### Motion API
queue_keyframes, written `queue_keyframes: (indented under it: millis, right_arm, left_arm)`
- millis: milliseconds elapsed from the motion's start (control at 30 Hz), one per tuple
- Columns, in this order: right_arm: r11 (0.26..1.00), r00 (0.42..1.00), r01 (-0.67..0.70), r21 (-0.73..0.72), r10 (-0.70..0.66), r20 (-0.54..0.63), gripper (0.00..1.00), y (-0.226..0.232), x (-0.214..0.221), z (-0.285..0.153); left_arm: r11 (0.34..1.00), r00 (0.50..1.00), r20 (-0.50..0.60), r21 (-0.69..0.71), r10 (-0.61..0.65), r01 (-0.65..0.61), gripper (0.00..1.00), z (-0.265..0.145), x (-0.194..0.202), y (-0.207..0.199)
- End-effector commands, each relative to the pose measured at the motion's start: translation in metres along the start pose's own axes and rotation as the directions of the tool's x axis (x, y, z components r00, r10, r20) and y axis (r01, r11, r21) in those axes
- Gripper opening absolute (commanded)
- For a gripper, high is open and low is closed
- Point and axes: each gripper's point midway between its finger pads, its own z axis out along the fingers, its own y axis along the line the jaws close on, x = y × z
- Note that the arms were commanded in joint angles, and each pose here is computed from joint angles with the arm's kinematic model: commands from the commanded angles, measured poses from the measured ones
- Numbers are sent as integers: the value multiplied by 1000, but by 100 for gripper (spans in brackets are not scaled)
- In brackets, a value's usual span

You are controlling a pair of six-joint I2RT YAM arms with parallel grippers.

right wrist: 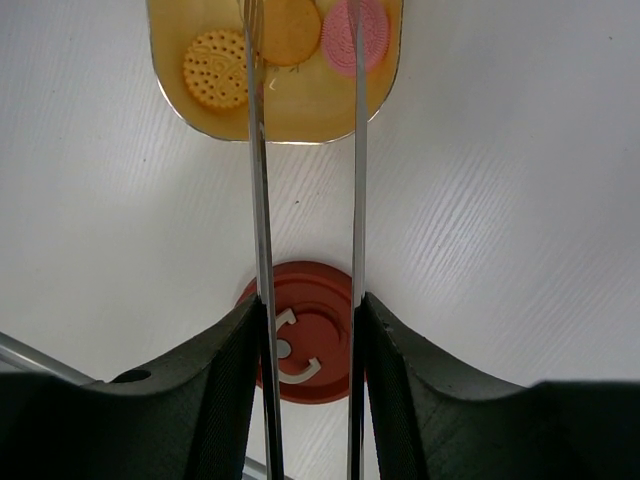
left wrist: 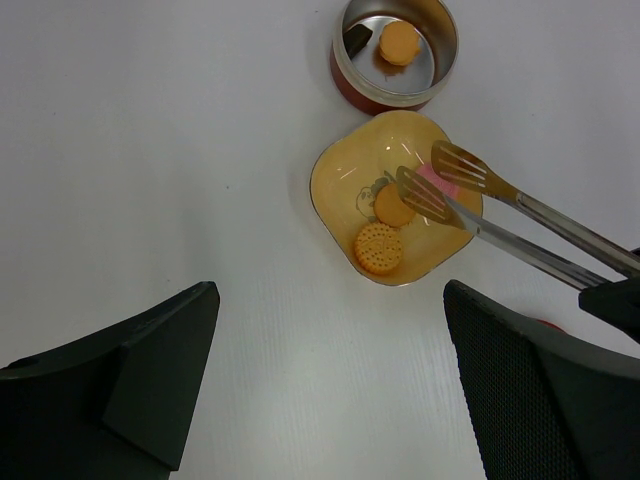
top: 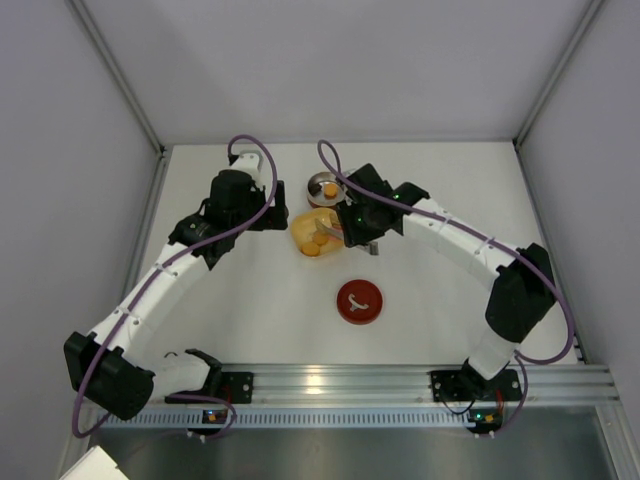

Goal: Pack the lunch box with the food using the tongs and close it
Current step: Pick up the fake food from the plate.

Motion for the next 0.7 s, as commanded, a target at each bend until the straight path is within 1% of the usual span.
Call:
queue_keyframes:
  millis: [0,233,367,533,667]
  right_arm:
    - [999,999,40,-34,-39,26,42,15,-3,-12]
    - [995,996,86,-55,-85,14,41,32,0,-12]
    - [993,995,102,-52,-102,-8,41,31,5,-13]
    - [992,992,118,-50,-120,-34,44,29,11,-14]
    - [991,992,112,-76,-116,-43,45,34,12,-16]
  left_arm:
    - [1000,1000,18,11,-4,4,99,-4,-4,-1]
    - [1000,1000,15,8,-2,2,99,-4,-3,-1]
    - [1000,1000,14,11,-3,3,99,-3,-3,-2]
    - [1000,1000,14,6,-4,4,99,-3,-3,-1]
    - [1000,1000,9,3,-3,3,99,-2,-1,0]
